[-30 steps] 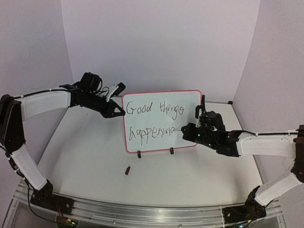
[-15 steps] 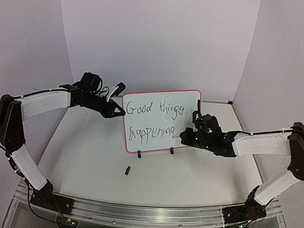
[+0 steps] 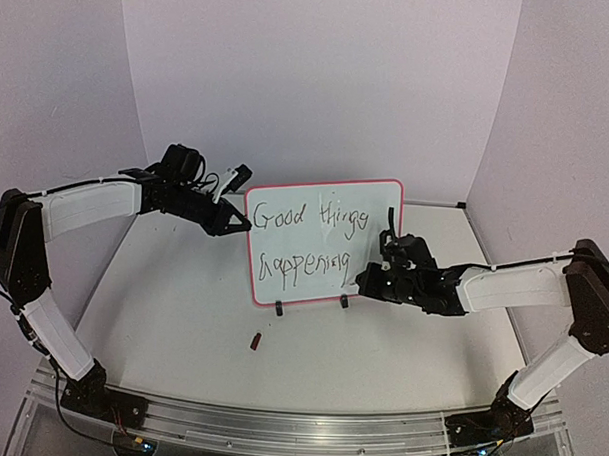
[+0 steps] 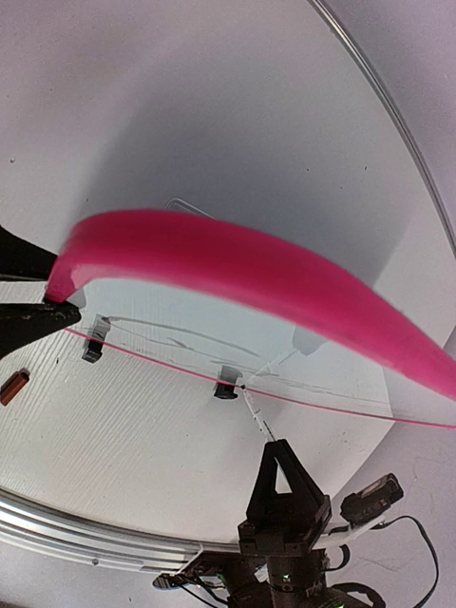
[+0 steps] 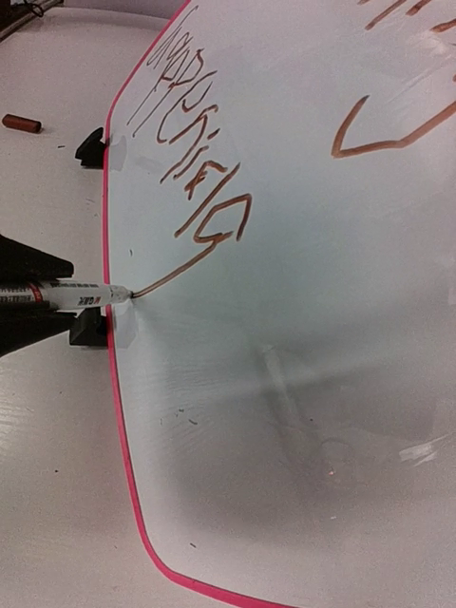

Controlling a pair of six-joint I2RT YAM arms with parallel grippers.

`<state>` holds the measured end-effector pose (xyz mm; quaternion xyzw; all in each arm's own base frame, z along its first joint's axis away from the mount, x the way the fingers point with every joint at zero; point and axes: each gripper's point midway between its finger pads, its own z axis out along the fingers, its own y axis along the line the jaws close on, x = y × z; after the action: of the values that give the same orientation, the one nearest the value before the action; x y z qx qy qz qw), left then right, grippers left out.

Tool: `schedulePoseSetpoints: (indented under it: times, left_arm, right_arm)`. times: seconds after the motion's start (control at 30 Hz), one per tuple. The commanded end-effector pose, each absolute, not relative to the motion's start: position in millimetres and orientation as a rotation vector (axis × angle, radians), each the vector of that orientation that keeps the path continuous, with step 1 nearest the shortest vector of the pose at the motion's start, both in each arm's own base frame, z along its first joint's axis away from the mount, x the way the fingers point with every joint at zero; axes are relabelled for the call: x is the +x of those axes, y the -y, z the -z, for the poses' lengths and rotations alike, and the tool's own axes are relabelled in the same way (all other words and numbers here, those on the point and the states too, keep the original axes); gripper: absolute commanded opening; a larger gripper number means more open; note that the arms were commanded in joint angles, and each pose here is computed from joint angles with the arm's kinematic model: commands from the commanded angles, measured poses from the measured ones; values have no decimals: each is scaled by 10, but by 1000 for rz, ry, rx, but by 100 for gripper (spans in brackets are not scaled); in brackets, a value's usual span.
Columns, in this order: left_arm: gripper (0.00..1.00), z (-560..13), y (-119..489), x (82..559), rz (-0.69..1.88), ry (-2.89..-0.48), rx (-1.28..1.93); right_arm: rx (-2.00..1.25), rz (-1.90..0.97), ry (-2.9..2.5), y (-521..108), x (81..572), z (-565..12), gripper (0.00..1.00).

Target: Write a sentence on the whiteboard

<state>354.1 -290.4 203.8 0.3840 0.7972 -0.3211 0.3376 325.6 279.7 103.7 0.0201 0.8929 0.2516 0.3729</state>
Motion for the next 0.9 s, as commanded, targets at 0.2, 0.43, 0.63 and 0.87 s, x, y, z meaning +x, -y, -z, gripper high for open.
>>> schedulePoseSetpoints:
  times: [0.2,0.43,0.63,0.87]
  left_arm:
    - [0,-1710,2878,3473,765,-2176,1057]
    - [0,-1721,2884,3463,766,-2173,1060]
    - [0,-1720,2890,3457,768,-2173,1061]
    - [0,-1720,2884,3462,763,-2173,1060]
  right_arm:
    - [97,-834,-2096,-2840,3267,-1668,0]
    - [136,-697,-2088,-2531,3211,-1689,0]
    - [158,-604,-2118,-2424,3239,-1555,0]
    - [154,-552,-2129,-2421,3298,-1502,0]
